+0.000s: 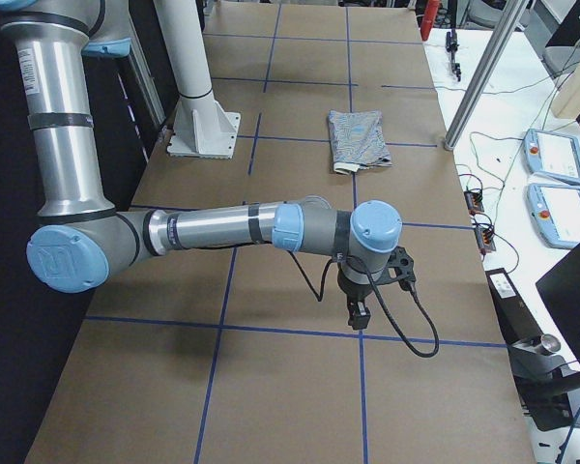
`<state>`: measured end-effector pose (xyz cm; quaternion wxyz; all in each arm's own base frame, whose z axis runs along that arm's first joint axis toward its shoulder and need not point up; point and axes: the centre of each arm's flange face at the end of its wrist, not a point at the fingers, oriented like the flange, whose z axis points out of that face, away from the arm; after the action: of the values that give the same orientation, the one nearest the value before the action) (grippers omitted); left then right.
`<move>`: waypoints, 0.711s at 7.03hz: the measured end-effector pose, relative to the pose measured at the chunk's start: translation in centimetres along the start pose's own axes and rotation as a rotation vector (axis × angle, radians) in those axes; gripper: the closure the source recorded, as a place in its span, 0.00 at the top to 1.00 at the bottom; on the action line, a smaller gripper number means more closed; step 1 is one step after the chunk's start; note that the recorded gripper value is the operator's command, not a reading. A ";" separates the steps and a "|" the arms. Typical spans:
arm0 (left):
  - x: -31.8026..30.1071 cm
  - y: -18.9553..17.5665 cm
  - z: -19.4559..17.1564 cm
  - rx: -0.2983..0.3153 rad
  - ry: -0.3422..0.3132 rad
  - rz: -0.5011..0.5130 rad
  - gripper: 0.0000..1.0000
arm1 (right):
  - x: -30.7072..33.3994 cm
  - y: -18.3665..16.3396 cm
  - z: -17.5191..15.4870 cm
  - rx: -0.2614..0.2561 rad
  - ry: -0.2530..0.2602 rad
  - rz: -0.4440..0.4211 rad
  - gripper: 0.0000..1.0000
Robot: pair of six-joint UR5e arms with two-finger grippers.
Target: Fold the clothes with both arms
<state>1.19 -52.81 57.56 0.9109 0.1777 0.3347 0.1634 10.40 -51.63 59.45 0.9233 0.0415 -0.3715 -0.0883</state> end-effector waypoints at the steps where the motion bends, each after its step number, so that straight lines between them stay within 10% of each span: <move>1: -0.7 0.6 0.8 -0.006 0.001 -0.004 1.00 | -0.2 0.1 -0.2 0.004 -0.001 0.000 1.00; 5: -4.2 2.5 -1.6 -0.101 -0.044 -0.054 1.00 | 0.2 2.0 1.0 -0.011 -0.028 0.028 1.00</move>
<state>-3.37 -51.99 59.85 0.9299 0.1262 0.3105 0.1516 10.13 -49.77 60.62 0.9194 0.0300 -0.3842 -0.0782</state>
